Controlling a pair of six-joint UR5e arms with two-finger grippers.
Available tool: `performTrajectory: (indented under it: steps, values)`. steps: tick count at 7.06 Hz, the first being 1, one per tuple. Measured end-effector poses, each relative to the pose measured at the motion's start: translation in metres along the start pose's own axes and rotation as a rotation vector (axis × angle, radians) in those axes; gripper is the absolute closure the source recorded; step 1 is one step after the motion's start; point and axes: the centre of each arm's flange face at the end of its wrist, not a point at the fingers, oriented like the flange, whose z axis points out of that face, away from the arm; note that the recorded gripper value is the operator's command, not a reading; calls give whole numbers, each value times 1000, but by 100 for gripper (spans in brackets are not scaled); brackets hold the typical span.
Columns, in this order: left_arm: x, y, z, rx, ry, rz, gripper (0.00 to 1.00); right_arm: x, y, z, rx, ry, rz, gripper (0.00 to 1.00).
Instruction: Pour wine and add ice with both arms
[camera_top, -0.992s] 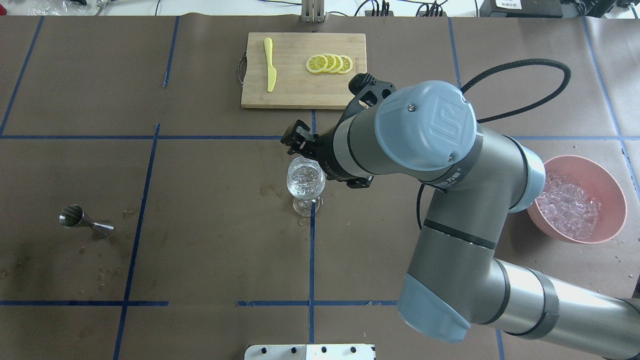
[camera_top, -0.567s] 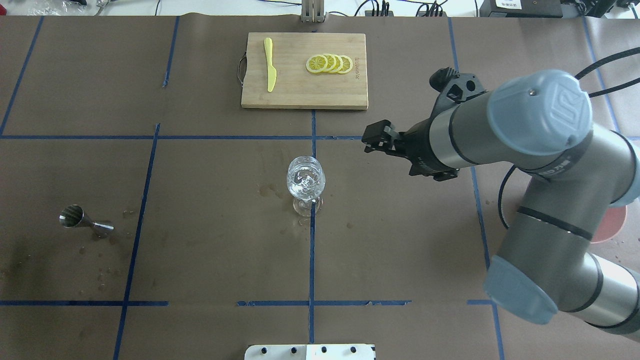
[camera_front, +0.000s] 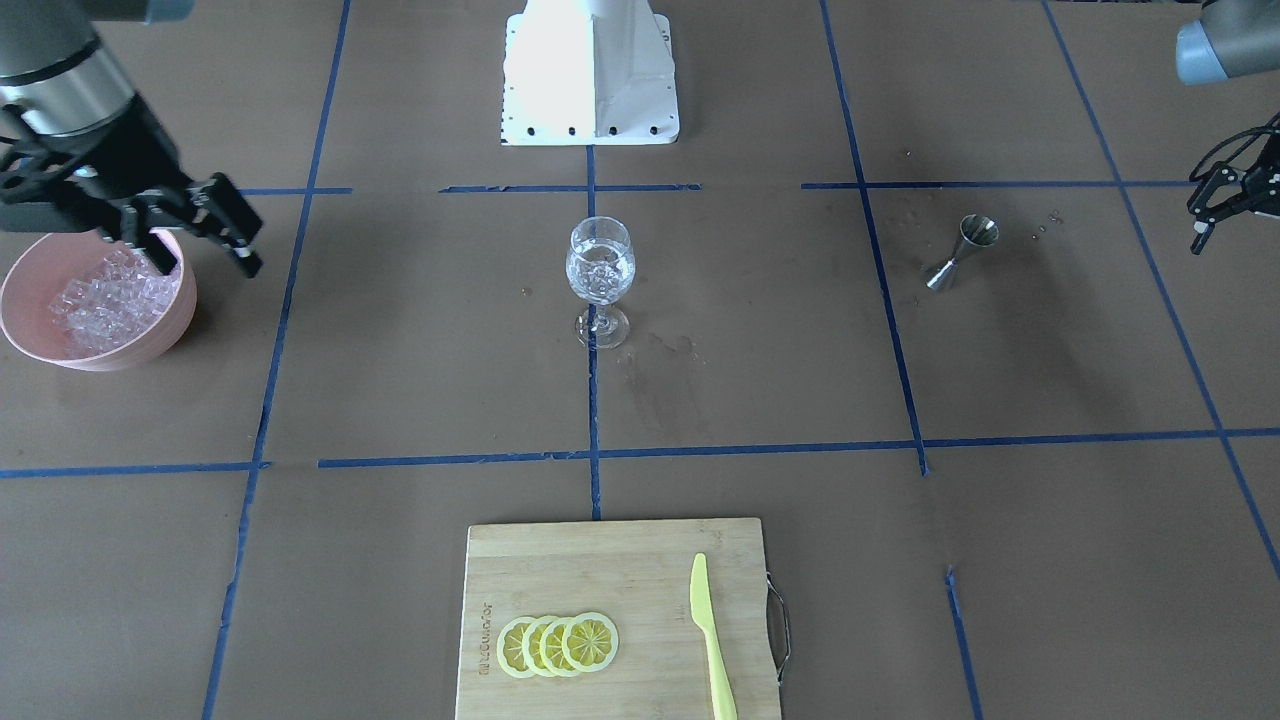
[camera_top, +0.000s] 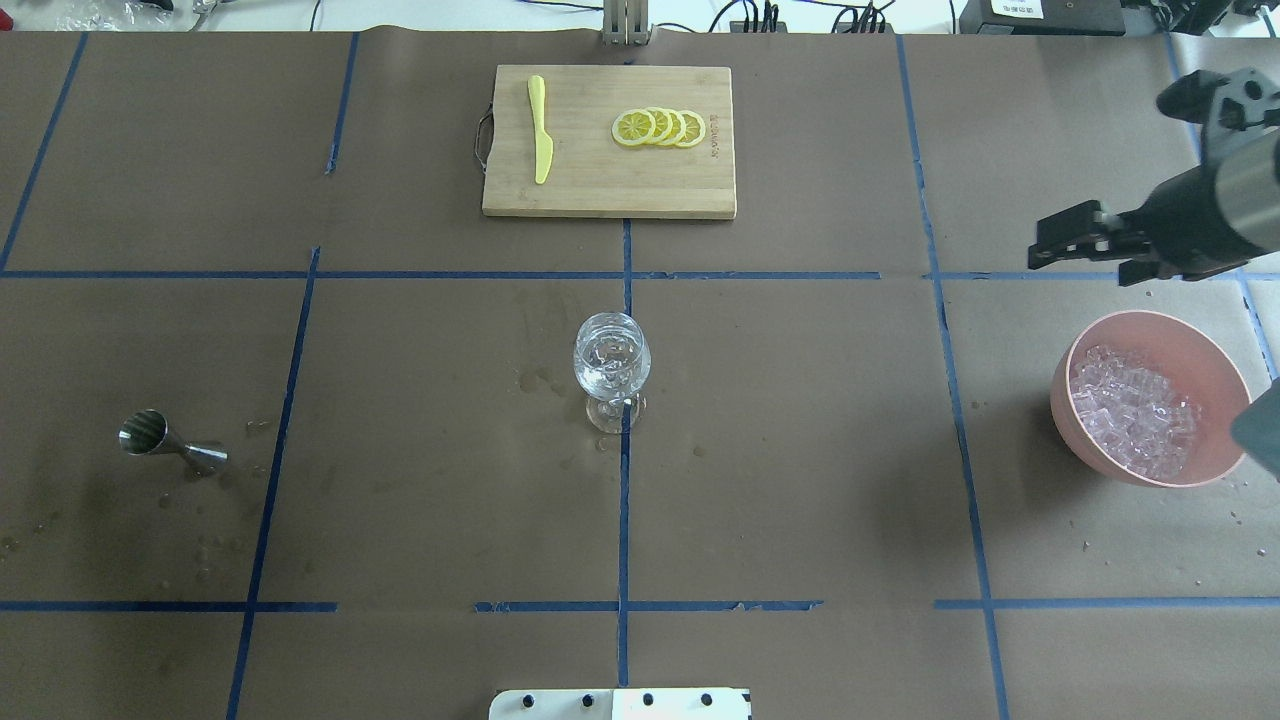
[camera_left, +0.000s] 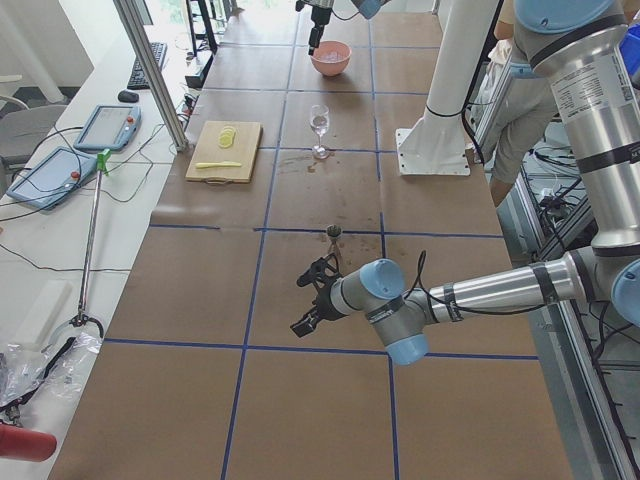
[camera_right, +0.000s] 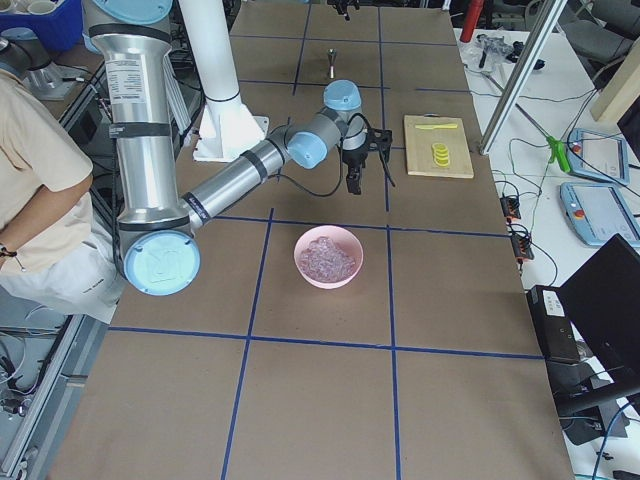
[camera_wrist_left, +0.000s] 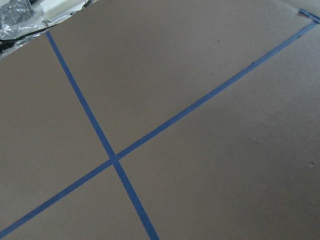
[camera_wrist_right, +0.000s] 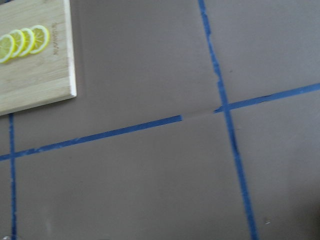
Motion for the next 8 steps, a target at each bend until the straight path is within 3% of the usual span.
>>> performTrajectory:
  steps: [1, 3, 4, 5, 6, 7, 8]
  values:
    - [3, -36, -1, -58, 16, -42, 0, 61, -22, -14, -2, 15, -60, 0]
    - [-26, -110, -22, -158, -40, -80, 0, 168, -55, -32, -5, 30, -176, 0]
    - [-56, -141, -45, -217, -79, -98, 0, 205, -60, -33, -15, 41, -227, 0]
    - [-80, -150, -65, -285, -73, -148, 0, 228, -58, -30, -42, 52, -266, 0]
    - [-85, -129, -74, -329, 15, -222, 0, 244, -53, -26, -81, 62, -298, 0]
    - [-79, -96, -77, -339, 114, -278, 0, 256, -49, -20, -127, 68, -334, 0]
    - [-71, -67, -80, -330, 164, -293, 0, 266, -47, -14, -170, 72, -371, 0]
